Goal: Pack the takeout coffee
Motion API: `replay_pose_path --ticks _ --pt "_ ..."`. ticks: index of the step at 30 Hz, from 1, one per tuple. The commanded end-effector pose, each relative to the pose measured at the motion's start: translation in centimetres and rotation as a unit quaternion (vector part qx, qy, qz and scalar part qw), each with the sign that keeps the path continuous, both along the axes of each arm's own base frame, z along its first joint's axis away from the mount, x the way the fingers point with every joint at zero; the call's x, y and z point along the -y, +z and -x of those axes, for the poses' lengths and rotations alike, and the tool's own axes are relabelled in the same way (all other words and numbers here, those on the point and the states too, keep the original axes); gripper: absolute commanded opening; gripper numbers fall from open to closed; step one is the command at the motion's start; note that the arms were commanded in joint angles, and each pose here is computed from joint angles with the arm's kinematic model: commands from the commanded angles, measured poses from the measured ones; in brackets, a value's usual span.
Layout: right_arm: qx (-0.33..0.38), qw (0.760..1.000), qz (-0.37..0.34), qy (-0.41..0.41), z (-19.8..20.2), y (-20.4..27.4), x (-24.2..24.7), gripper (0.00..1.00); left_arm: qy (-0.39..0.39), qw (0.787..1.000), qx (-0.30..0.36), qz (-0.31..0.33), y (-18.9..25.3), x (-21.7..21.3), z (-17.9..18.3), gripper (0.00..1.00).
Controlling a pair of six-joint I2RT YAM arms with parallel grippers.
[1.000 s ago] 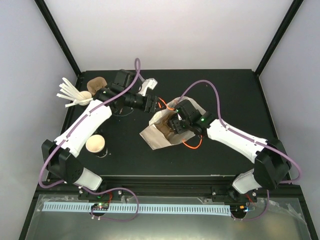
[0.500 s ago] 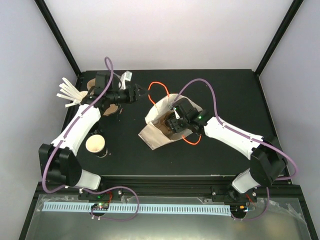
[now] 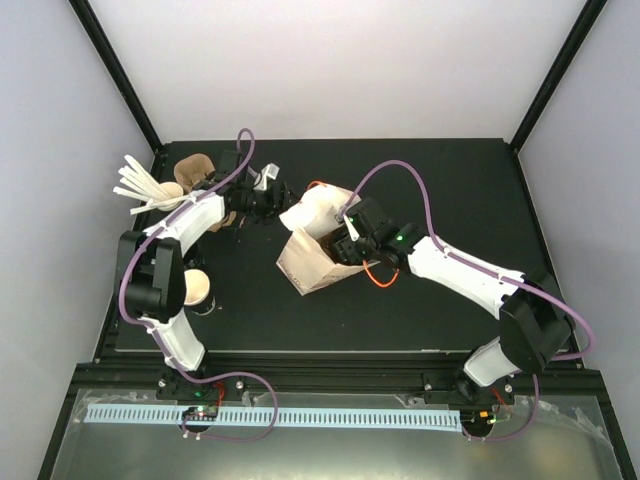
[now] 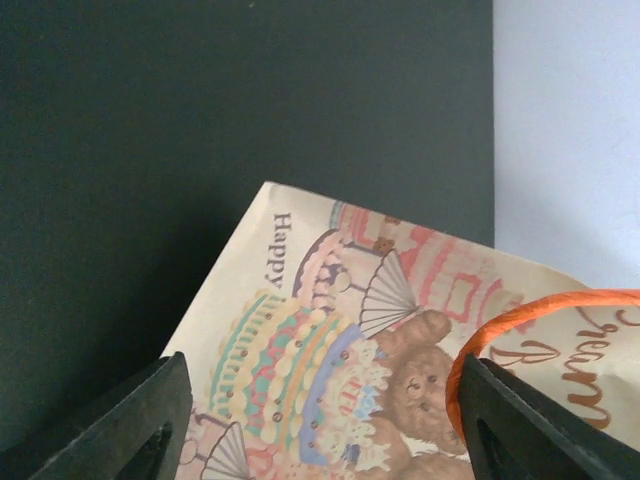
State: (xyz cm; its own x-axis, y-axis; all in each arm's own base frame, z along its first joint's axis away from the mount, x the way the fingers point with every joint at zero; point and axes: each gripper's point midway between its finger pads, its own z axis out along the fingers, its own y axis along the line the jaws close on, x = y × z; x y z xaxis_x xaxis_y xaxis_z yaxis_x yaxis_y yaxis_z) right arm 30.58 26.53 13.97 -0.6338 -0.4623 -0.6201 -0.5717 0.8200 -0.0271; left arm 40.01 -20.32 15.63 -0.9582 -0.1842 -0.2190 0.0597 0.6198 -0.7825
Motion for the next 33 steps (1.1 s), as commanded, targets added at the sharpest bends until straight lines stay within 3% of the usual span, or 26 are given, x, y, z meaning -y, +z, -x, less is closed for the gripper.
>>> replay_pose_path --ticks 1,10,17,21,26,29,31,33 --pt "-0.020 1.000 0.019 0.013 1.2 -1.2 0.7 0.40 -0.004 0.996 0.081 0.041 4.7 0.6 -1.2 0.78" --pt "-0.044 0.998 0.043 0.014 1.7 -2.9 1.1 0.40 0.039 0.996 0.046 0.062 4.7 -1.0 -1.5 0.76" --pt "-0.059 0.997 0.056 0.008 1.9 -3.9 1.6 0.39 0.039 0.983 0.146 0.106 12.7 -2.4 -0.4 0.77" --pt "-0.066 0.996 0.062 0.005 1.9 -4.3 1.6 0.39 0.021 0.967 0.209 0.143 18.1 -2.8 2.2 0.81" --pt "-0.069 0.995 0.067 0.003 1.6 -4.3 1.5 0.39 -0.021 0.955 0.239 0.173 21.6 -2.3 6.0 0.85" --pt "-0.063 0.996 0.061 0.004 1.4 -3.8 1.3 0.39 0.040 0.967 0.231 0.101 18.7 -4.1 5.5 0.85" --pt "-0.058 0.997 0.053 0.007 1.4 -3.3 1.1 0.39 0.083 0.979 0.178 0.060 14.8 -5.7 4.5 0.85" --pt "-0.054 0.997 0.049 0.010 1.4 -3.0 1.0 0.39 0.077 0.988 0.124 0.059 11.0 -5.5 3.5 0.83"
